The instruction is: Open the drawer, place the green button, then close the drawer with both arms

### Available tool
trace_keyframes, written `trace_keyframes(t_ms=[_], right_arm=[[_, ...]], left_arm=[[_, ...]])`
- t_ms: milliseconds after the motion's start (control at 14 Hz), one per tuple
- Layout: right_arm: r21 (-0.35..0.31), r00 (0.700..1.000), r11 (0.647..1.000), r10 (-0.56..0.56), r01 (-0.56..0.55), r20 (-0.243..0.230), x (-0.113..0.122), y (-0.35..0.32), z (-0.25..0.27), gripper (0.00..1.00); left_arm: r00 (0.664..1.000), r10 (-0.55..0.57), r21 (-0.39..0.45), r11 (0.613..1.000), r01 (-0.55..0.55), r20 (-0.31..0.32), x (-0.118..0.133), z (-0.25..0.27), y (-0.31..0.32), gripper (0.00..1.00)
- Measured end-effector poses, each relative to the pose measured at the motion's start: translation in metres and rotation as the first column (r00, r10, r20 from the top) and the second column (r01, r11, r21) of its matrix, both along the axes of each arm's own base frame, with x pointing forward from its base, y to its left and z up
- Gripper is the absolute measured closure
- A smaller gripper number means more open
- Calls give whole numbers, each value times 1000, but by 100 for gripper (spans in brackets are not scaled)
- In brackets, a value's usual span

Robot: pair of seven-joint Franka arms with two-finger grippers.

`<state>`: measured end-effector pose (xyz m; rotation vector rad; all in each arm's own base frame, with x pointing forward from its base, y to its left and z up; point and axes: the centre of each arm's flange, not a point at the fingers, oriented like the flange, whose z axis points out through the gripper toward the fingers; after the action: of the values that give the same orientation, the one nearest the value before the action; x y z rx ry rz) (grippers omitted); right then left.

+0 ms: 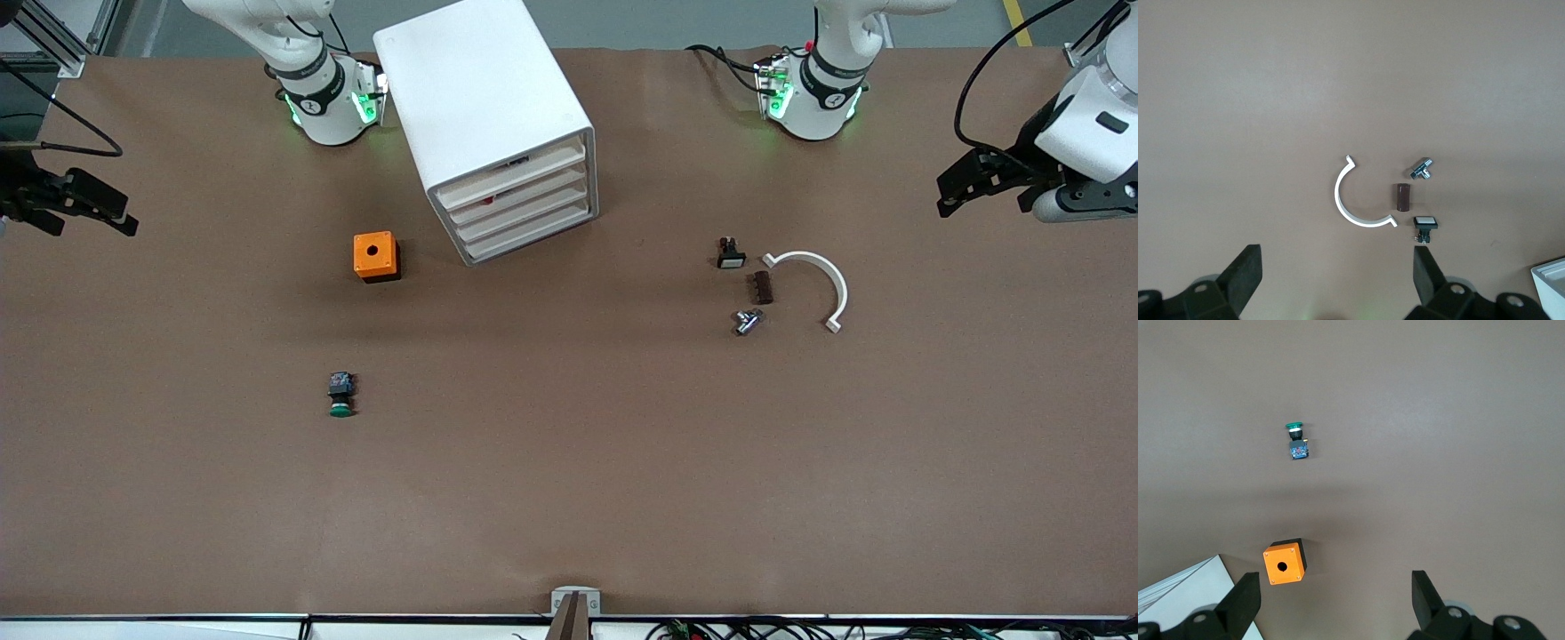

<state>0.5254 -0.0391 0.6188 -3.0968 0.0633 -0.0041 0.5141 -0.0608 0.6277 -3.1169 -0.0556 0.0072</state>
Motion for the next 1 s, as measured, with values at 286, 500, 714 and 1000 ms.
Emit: trace_keyframes(t_ms=[286, 500, 714, 1000], right_arm=[[-16, 1000, 1000, 1, -1, 13, 1, -1, 1, 0], [-22, 1000, 1000, 2, -1, 17, 2, -2, 2, 0], [-23, 1000, 1000, 2, -1, 17, 2, -2, 2, 0], [-24, 1000, 1000, -17, 17, 12, 1, -12, 1, 0]], left_arm=[[1000, -1, 1, 1000, 1, -6, 1, -2, 0, 0], [999, -5, 5, 1000, 5, -52, 13, -23, -3, 0], [990, -18, 12, 1000, 20, -143, 38, -74, -11, 0], [984, 40, -54, 997, -50, -174, 70, -137, -46, 0]])
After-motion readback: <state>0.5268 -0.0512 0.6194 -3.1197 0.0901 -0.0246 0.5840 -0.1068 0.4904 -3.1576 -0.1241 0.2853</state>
